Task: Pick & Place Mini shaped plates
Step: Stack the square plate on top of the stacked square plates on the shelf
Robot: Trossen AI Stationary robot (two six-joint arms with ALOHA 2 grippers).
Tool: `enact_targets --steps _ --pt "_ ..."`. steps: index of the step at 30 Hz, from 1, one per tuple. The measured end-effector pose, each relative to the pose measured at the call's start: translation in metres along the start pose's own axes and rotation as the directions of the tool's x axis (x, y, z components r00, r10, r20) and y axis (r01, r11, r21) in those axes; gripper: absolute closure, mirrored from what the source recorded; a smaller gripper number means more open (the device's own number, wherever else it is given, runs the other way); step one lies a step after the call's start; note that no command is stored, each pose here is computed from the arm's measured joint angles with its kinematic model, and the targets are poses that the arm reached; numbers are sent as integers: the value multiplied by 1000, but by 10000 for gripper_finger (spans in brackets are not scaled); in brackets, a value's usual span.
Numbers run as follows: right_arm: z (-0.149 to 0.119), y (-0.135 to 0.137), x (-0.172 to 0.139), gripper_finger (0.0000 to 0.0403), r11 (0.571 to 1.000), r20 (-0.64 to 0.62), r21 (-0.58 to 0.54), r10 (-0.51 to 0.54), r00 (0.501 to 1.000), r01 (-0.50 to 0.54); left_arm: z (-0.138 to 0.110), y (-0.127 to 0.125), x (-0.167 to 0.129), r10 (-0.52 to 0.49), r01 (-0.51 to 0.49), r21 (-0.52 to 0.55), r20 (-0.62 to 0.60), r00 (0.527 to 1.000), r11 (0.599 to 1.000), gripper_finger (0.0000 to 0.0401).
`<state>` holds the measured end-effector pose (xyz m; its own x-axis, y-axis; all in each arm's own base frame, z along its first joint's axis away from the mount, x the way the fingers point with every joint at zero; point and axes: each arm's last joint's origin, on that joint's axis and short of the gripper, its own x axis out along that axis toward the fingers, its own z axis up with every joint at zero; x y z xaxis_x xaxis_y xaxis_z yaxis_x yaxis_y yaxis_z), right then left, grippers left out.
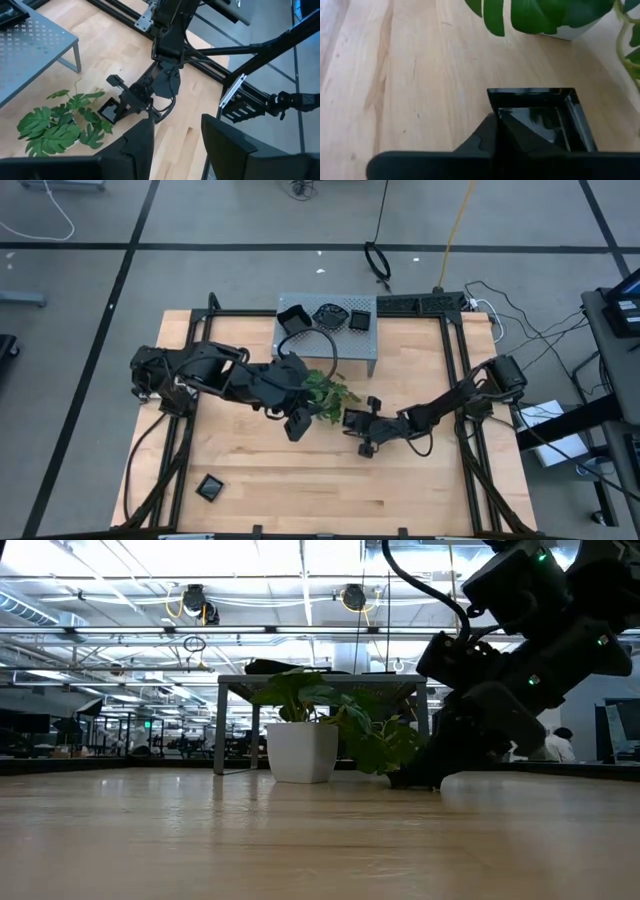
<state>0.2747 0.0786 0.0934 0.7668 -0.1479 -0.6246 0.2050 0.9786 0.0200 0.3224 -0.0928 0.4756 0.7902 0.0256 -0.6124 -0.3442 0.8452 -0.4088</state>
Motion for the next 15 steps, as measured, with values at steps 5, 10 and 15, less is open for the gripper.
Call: enact_targets --steps 5,10,15 --pt "19 -2 -21 400 999 44 -43 31 999 -29 0 0 0 0 0 0 -1 1000 1000 233" --pt "44 -11 -62 402 993 102 -114 41 994 -29 0 0 -1 -2 2 50 0 1000 999 233" --pt "70 -30 -102 402 997 235 -72 15 972 2 0 0 -2 -2 2 104 0 1000 995 233"
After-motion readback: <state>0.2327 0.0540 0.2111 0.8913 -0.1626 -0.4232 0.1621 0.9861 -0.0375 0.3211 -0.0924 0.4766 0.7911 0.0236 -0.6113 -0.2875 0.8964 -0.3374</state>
